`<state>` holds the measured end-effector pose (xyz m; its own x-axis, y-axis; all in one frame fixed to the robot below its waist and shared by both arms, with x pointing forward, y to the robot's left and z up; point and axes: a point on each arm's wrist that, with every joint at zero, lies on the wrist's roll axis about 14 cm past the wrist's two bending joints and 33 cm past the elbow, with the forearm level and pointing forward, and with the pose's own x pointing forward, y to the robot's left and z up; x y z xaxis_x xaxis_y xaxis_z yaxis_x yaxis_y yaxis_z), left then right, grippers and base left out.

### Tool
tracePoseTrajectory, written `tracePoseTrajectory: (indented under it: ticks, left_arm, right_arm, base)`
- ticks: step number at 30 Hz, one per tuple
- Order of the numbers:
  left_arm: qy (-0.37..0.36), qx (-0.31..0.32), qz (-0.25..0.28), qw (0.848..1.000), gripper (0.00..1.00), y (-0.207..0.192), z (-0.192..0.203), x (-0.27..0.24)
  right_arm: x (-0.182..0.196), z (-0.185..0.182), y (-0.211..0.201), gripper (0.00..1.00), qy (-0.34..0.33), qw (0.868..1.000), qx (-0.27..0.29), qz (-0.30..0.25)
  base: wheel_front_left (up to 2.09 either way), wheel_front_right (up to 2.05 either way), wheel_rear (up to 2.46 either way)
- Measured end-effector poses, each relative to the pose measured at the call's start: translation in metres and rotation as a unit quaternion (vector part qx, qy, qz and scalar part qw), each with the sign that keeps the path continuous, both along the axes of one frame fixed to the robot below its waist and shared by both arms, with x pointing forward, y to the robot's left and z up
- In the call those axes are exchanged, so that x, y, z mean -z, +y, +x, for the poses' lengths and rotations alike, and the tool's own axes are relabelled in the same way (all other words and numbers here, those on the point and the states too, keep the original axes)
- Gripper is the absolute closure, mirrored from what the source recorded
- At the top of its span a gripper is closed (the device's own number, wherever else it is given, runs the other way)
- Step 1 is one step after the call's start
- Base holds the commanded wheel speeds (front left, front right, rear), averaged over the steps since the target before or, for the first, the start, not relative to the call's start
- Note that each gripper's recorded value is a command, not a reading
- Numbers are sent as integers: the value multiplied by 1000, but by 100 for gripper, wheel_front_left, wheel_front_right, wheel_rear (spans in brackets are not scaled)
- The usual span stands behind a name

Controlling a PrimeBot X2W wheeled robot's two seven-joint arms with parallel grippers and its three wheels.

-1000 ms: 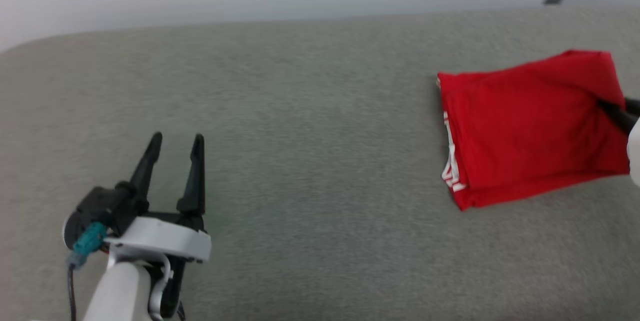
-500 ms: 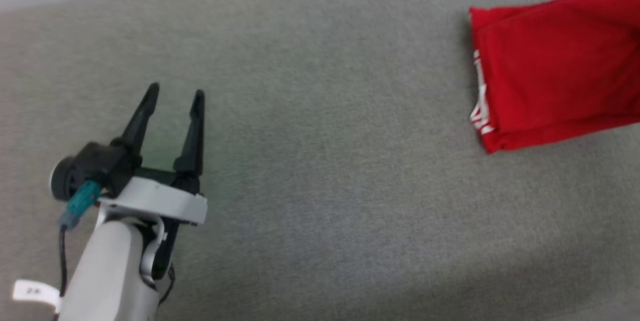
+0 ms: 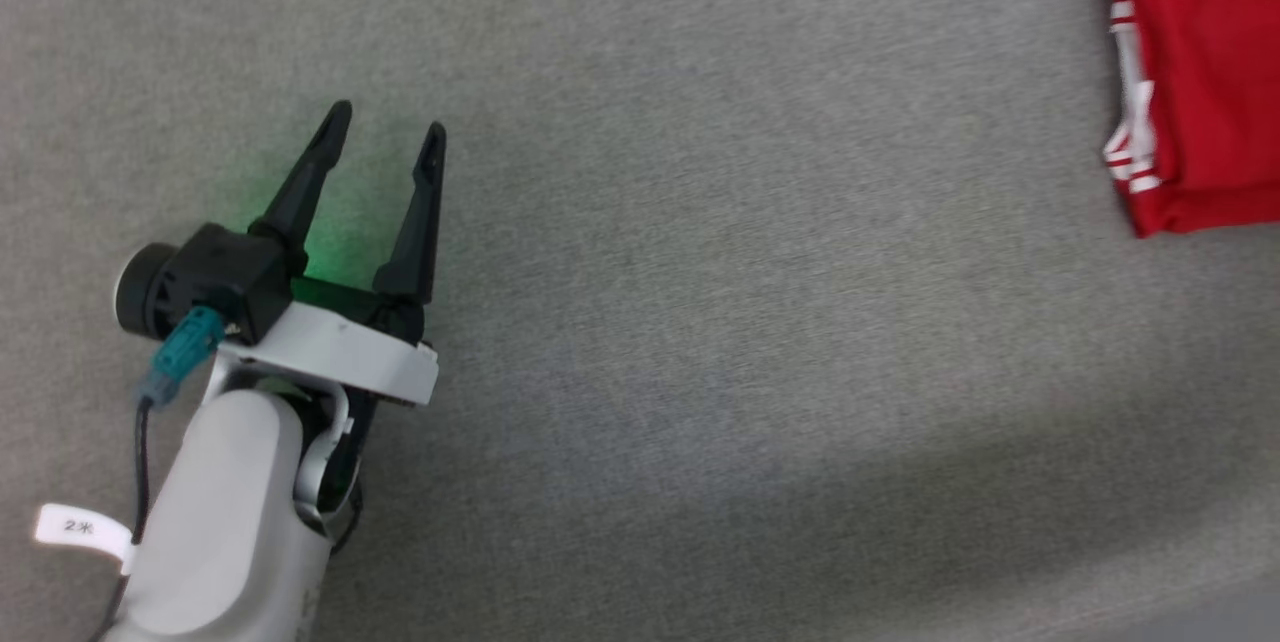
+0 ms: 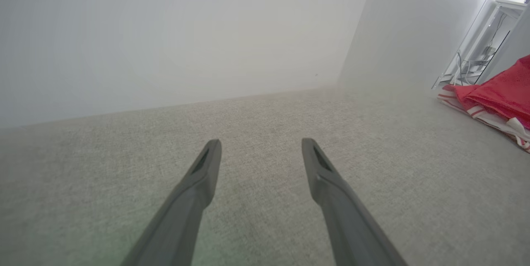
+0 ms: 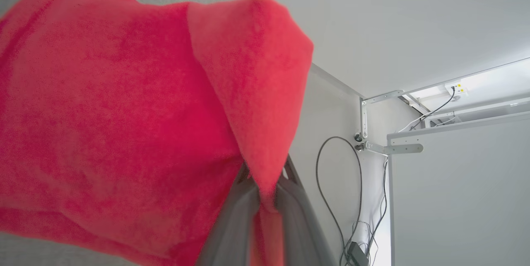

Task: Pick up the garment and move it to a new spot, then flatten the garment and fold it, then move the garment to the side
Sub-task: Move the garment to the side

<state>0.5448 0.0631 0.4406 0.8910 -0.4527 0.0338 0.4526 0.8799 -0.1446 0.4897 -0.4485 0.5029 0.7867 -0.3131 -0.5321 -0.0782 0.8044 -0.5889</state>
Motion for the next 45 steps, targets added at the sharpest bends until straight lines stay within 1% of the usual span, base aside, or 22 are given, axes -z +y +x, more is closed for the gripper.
tracePoseTrajectory:
  ticks: [2,8,13,18,21,22,24,26,27,30,31,32,35,39,43,45]
  left_arm:
    - [3,-2,1,1000,0,2,1,3]
    - [8,-11,6,1000,0,13,2,8]
    - [14,-21,13,1000,0,25,1,14]
    - [20,-33,14,999,0,35,0,18]
    - [20,-37,15,999,0,39,-1,18]
    - [20,-38,15,999,0,39,-1,17]
    - [19,-41,15,999,0,41,-2,16]
    - [19,-42,14,999,0,42,-4,15]
    - [20,-43,15,999,0,42,-5,14]
    - [19,-45,15,999,0,43,-8,11]
    - [18,-46,15,999,0,44,-9,10]
    - [17,-47,13,999,0,44,-10,8]
    - [15,-51,11,999,0,46,-14,3]
    - [11,-59,10,998,0,51,-19,-6]
    - [10,-70,12,997,0,59,-28,-12]
    - [10,-79,11,997,0,65,-33,-15]
  right_arm:
    - [6,4,-6,100,7,1000,4,-15]
    - [36,14,-11,100,30,999,8,-35]
    - [69,24,-2,100,41,999,17,-18]
    - [91,29,4,100,51,998,33,0]
    - [93,32,3,79,44,998,43,5]
    - [91,33,1,77,41,998,45,2]
    - [87,33,-1,69,31,998,54,6]
    - [82,33,-4,55,23,998,56,4]
    - [79,32,-6,50,19,998,61,4]
    - [71,29,-11,9,8,998,68,2]
    - [67,28,-13,2,4,997,73,2]
    - [63,28,-15,0,-2,997,75,2]
    - [53,23,-21,0,-16,996,84,1]
    - [34,21,-27,0,-49,995,88,2]
    - [23,24,-16,0,-87,993,73,19]
    - [23,23,-7,0,-105,991,69,38]
  base:
    - [0,0,0]
    - [0,0,0]
    - [0,0,0]
    - [0,0,0]
    - [0,0,0]
    - [0,0,0]
    - [0,0,0]
    - [0,0,0]
    - [0,0,0]
    - [0,0,0]
    - [0,0,0]
    - [0,0,0]
    - [0,0,0]
    - [0,0,0]
    - [0,0,0]
    - [0,0,0]
